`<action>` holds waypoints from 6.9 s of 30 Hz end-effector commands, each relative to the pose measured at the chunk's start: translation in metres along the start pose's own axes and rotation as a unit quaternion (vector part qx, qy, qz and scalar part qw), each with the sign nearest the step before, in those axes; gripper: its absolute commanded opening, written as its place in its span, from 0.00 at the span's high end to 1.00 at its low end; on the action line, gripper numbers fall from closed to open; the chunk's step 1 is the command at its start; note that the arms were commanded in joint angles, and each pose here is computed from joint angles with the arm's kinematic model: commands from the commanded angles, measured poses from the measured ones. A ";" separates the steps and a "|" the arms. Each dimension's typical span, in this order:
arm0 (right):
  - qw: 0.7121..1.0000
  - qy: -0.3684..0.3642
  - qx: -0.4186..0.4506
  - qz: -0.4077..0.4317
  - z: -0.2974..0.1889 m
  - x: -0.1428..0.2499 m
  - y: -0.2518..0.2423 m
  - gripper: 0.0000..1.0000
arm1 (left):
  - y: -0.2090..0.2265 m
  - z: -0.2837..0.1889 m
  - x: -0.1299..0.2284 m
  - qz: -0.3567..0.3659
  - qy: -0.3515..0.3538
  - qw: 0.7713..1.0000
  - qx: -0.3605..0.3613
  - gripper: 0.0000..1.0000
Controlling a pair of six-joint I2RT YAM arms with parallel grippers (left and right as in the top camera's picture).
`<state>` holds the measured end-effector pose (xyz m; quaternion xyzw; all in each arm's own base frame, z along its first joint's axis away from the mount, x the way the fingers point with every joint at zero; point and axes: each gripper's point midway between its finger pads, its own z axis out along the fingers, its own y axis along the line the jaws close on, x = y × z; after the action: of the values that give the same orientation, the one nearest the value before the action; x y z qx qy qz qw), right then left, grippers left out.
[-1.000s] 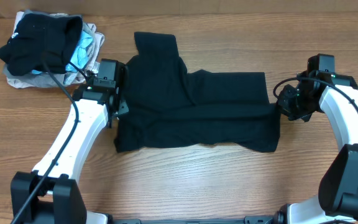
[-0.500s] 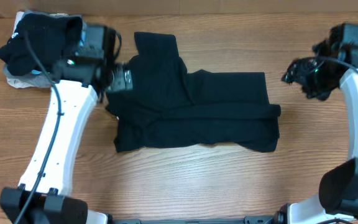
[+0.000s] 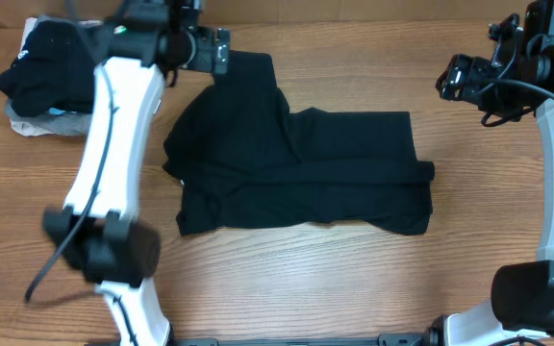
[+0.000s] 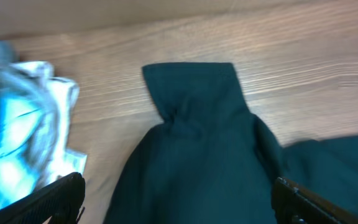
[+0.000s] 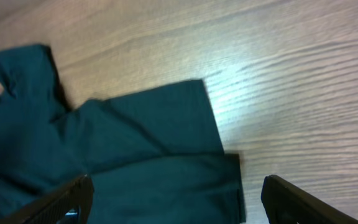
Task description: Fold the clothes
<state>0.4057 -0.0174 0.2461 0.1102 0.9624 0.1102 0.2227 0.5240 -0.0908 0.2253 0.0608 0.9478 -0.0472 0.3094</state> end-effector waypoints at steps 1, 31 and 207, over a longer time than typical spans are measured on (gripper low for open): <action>0.999 0.010 -0.009 -0.031 0.006 0.003 0.016 0.09 | 0.002 0.057 -0.003 0.015 0.009 1.000 0.008 0.02; 0.998 0.008 -0.017 -0.056 0.021 -0.003 0.028 0.12 | 0.046 0.238 0.019 -0.065 -0.035 0.997 -0.006 0.12; 0.980 0.167 -0.008 0.109 0.119 -0.012 -0.078 0.96 | 0.010 -0.062 0.116 -0.041 0.249 0.967 -0.011 0.96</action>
<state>0.4600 -0.0678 0.1141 0.1757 0.9719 0.1513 0.0407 0.4059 -0.0659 0.2249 0.0206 0.9941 -0.0465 0.0962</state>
